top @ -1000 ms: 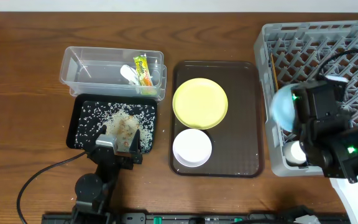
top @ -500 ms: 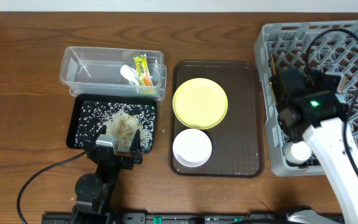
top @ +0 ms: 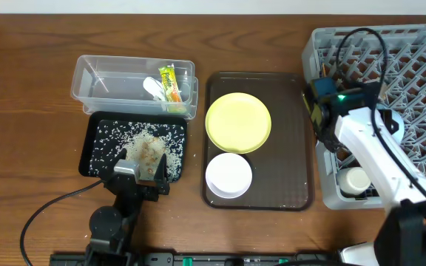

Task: Sort waste into correct bins and load items into the dishwasher rack
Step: 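Lift the light-blue bowl and set it upright in the dish rack, then move the right gripper back and grasp the white bowl's rim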

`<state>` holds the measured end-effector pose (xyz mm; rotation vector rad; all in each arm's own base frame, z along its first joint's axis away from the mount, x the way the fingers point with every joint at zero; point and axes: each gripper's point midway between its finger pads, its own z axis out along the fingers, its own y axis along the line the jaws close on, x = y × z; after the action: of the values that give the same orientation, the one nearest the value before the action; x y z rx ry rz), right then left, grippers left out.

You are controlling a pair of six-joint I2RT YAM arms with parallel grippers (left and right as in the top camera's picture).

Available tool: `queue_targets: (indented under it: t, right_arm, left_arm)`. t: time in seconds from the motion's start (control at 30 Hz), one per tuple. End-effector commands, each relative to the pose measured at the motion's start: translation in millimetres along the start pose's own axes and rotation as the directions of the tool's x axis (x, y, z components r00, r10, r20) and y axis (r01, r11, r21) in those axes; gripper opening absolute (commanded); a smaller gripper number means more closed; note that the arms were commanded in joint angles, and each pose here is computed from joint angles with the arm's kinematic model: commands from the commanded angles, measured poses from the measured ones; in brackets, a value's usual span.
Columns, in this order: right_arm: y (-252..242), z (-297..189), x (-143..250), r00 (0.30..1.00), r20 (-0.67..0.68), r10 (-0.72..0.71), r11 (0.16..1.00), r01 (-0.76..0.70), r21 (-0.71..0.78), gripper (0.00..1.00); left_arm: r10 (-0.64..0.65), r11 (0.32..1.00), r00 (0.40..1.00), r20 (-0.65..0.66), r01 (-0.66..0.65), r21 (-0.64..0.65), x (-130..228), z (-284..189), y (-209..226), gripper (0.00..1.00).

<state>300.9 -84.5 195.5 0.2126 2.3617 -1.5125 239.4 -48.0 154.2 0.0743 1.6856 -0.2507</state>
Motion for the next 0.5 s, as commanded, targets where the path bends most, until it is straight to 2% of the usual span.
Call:
queue_targets:
  t: [0.0,0.17,0.47]
  right_arm:
    - [0.5,4.5,-6.3,0.995,0.016,-0.096,0.994,0.095,0.057,0.01]
    - [11.3,5.7,-12.1,0.991,0.025,-0.128,0.991,0.127,0.042,0.01]
    - [46.2,-14.1,-17.3,0.980,0.077,-0.182,0.977,0.189,-0.100,0.01]
  left_arm:
    - [0.007,1.000,0.999,-0.033,-0.007,-0.002,14.6,1.7,1.8,0.98]
    - [0.007,1.000,0.999,-0.033,-0.007,-0.002,14.6,1.7,1.8,0.98]
    - [0.007,1.000,0.999,-0.033,-0.007,-0.002,14.6,1.7,1.8,0.98]
